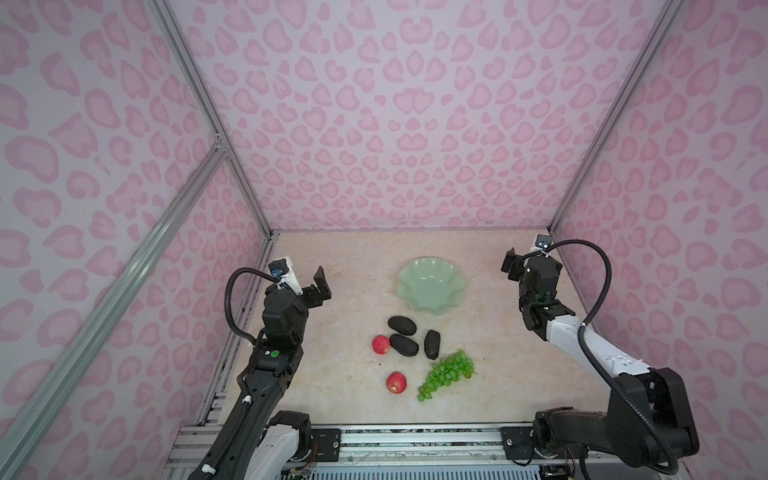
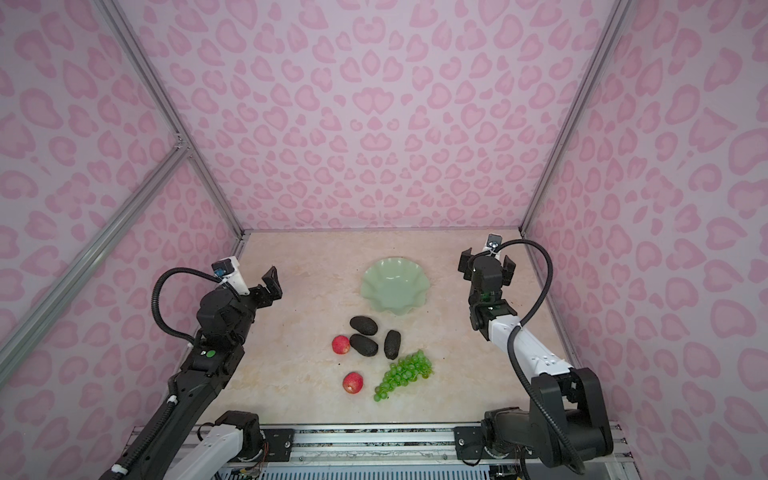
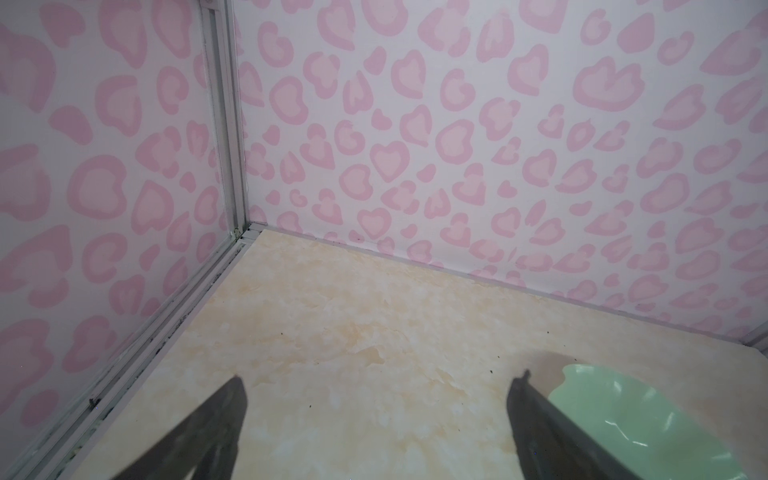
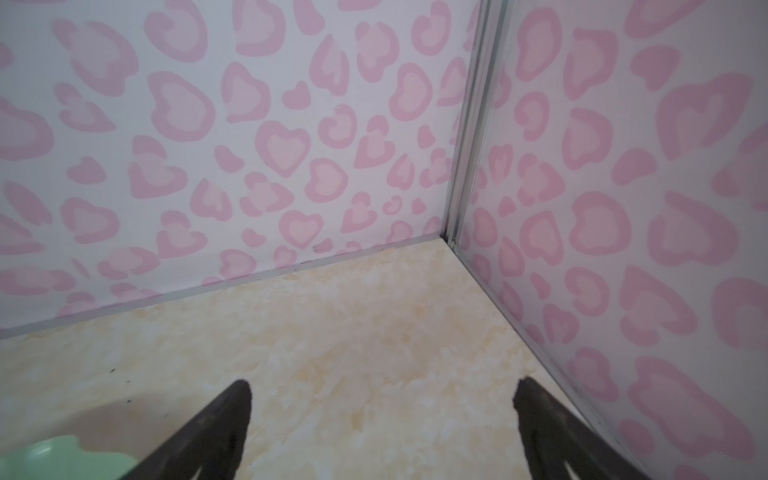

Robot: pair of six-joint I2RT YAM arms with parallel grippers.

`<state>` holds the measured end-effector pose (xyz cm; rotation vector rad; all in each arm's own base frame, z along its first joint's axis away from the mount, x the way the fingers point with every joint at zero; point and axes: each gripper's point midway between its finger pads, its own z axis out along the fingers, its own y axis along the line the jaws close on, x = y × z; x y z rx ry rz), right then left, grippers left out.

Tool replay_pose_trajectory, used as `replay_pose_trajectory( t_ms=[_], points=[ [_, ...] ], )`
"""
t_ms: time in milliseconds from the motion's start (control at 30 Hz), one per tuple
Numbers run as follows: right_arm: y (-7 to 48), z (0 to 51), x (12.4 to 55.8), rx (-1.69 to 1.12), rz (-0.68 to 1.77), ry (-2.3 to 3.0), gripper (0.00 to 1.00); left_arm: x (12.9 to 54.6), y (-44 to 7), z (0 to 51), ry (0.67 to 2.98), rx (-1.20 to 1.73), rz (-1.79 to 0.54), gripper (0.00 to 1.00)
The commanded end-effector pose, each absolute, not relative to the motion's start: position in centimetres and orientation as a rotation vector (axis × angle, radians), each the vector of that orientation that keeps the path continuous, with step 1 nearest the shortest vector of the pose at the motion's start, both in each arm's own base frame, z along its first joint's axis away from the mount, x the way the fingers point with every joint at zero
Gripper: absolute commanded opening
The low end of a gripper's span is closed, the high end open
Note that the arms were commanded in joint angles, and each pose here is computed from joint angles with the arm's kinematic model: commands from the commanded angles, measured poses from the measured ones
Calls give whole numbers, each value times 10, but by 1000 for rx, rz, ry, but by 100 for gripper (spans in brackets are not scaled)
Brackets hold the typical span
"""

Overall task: Place and organize the fake fruits in the fruit bowl
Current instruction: 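Reach the right gripper to the avocado nearest the grapes and grasp it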

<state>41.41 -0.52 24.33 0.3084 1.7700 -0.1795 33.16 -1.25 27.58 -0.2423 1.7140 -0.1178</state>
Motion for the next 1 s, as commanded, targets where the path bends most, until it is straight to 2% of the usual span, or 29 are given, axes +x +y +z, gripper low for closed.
replay_pose_trajectory(
  t_ms=[0,67,133,433,733,967],
  points=[
    [21,204,389,376,89,1942,99,317,-14,260,1802,-263,-149,98],
    [44,203,377,282,234,1963,97,311,-15,263,1800,-259,-162,98],
    [65,197,359,223,311,2017,90,307,-14,263,1799,-261,-159,97],
    [156,140,286,129,324,2310,80,307,-22,252,1856,-250,-199,97],
    [234,90,276,-24,351,2504,73,303,-31,257,1853,-220,-260,97],
    [256,53,273,-45,308,2610,68,298,-30,265,1822,-219,-269,97]
  ],
)
